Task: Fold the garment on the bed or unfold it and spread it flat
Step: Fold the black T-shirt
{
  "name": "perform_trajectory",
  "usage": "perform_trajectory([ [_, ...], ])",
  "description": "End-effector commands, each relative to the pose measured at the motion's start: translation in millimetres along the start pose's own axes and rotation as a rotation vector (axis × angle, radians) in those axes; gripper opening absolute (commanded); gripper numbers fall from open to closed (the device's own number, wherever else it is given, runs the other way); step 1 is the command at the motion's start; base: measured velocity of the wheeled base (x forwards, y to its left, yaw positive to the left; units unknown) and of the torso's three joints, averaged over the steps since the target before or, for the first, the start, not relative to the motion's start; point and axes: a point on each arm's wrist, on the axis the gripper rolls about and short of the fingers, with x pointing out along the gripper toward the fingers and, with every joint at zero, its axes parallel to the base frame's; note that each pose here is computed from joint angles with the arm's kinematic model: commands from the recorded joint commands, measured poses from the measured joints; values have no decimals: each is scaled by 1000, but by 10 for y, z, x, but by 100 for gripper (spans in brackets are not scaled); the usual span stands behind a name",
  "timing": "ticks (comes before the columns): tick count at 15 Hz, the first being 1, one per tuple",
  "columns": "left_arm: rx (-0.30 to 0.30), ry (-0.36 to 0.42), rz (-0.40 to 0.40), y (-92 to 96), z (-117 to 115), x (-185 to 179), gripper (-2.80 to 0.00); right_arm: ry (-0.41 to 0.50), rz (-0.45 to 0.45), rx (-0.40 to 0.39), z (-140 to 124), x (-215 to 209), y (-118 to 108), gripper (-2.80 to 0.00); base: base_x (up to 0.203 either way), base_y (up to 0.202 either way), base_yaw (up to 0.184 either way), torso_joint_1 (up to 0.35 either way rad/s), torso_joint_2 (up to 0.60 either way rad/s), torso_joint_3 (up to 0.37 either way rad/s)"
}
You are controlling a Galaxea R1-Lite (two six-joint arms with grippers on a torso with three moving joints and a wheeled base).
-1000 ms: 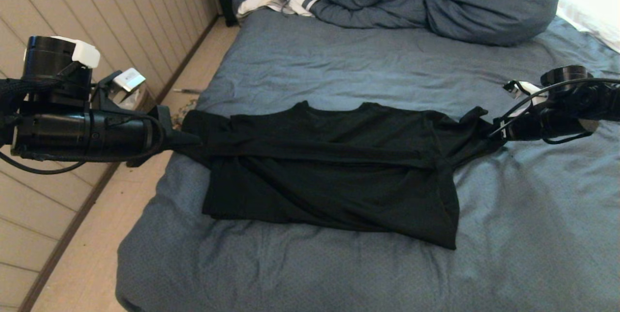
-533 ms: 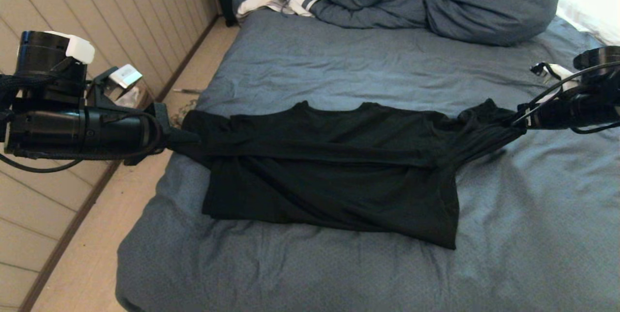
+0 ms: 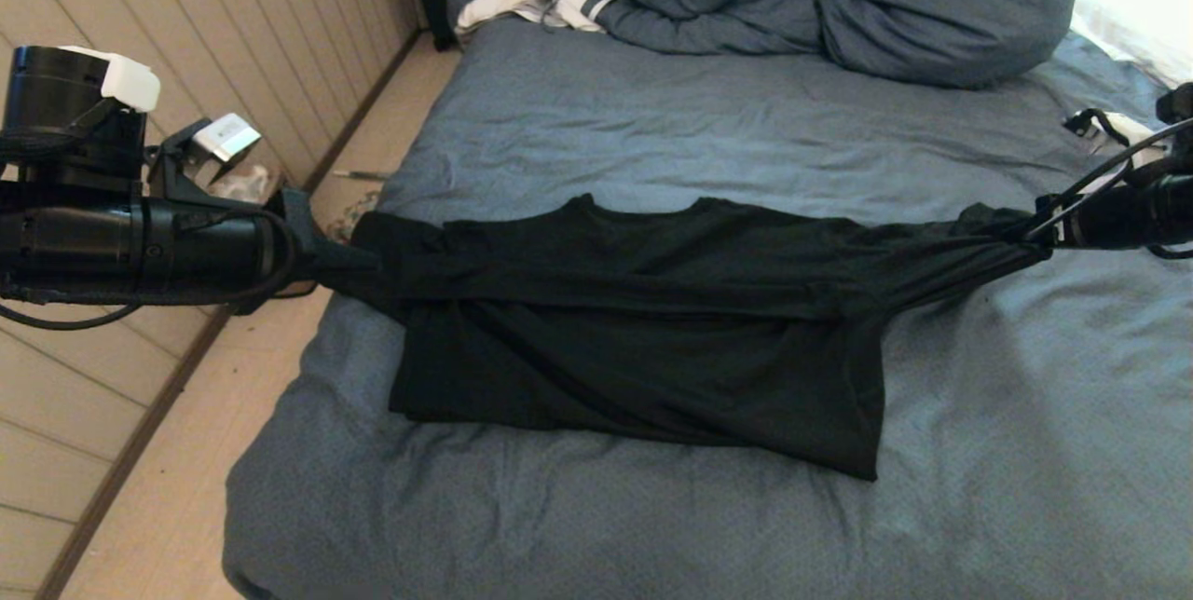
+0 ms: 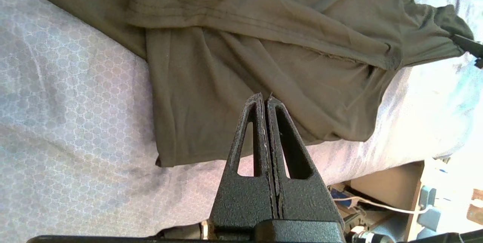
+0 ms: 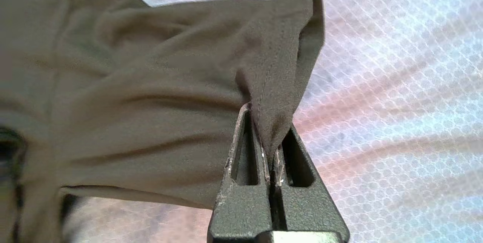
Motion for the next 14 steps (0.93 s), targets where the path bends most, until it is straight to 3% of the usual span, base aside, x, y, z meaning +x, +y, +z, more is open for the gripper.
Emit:
perform_trajectory([
  [1, 1, -3, -6, -21, -12, -38, -280, -10, 14, -12, 37, -21, 77, -280, 0, 0, 0, 0, 0, 0],
  [6, -4, 9, -6, -27, -101, -109, -280, -33, 112, -26, 195, 85, 528, -280, 0, 0, 0, 0, 0, 0],
  [14, -12, 29, -7, 9, -249, -176, -280, -82, 265, -137, 446, 159, 1672, -280, 0, 0, 0, 0, 0, 0],
])
